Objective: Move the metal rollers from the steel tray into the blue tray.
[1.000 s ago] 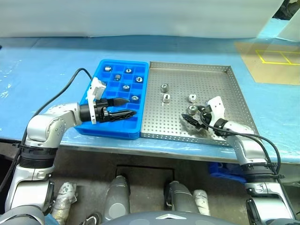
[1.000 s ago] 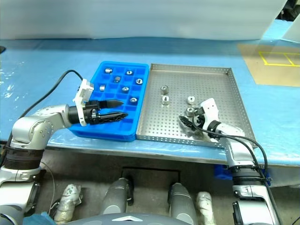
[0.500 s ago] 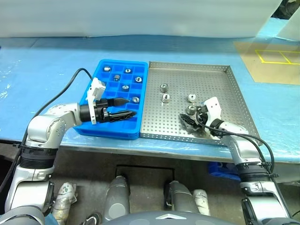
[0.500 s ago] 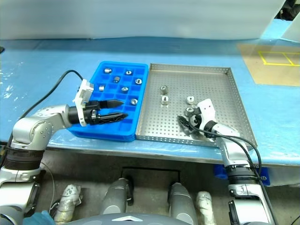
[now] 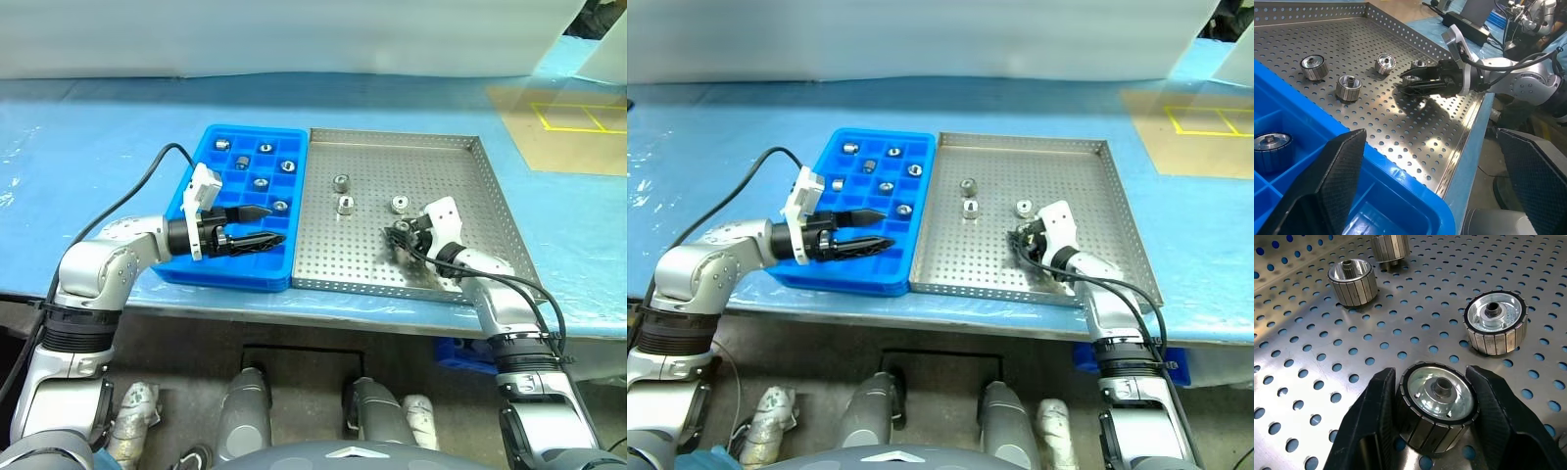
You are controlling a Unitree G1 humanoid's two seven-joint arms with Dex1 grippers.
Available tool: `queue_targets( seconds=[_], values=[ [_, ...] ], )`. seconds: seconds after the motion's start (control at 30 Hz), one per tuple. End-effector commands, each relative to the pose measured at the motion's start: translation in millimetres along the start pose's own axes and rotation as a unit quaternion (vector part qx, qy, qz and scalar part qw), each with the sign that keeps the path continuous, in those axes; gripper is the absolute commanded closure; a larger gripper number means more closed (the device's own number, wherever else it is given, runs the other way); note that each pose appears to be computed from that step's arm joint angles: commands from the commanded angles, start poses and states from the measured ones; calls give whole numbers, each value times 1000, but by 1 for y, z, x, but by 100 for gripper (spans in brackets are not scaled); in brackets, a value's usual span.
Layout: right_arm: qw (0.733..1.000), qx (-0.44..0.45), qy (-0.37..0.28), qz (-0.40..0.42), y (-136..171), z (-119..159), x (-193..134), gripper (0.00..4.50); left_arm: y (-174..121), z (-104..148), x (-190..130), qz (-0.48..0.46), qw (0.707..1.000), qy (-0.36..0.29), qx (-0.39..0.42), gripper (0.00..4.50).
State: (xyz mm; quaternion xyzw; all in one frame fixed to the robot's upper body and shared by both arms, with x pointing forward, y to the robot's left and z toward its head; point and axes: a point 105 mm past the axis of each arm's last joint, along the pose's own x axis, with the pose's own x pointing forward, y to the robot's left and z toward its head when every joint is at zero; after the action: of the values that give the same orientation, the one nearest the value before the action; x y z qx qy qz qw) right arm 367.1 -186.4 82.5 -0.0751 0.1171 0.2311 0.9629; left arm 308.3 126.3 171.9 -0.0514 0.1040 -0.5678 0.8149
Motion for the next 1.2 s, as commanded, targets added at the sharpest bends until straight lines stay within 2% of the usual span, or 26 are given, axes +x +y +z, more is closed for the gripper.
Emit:
queue_targets(
  seconds=[0.03, 0.37, 0.47, 0.57, 0.7, 0.83, 1.0, 1.2],
  values=[
    [1000, -4, -16, -1, -2, 8, 0, 260, -2, 6, -1, -4, 1000, -8, 15, 0],
    [1000, -5, -20, 8, 4, 12, 1, 270, -2, 6, 0, -6, 1000, -8, 14, 0],
    [999, -16, -32, 17, 10, 24, 4, 270, -4, 6, 0, -10, 1000, -7, 14, 0],
    [993, -32, -78, 83, 38, 63, 5, 270, -6, 8, -1, -14, 1000, -8, 15, 0],
    [971, -52, -129, 195, 86, 112, -3, 270, -7, 14, -5, -16, 1000, -11, 20, 0],
    [955, -67, -142, 252, 111, 135, -5, 270, -4, 14, -10, -6, 1000, -6, 25, 0],
    [946, -62, -133, 289, 124, 136, -1, 270, -5, 15, -19, 0, 1000, 2, 29, 0],
    [935, -69, -95, 334, 140, 112, 11, 270, -12, 14, -40, 13, 999, 21, 38, 0]
  ],
)
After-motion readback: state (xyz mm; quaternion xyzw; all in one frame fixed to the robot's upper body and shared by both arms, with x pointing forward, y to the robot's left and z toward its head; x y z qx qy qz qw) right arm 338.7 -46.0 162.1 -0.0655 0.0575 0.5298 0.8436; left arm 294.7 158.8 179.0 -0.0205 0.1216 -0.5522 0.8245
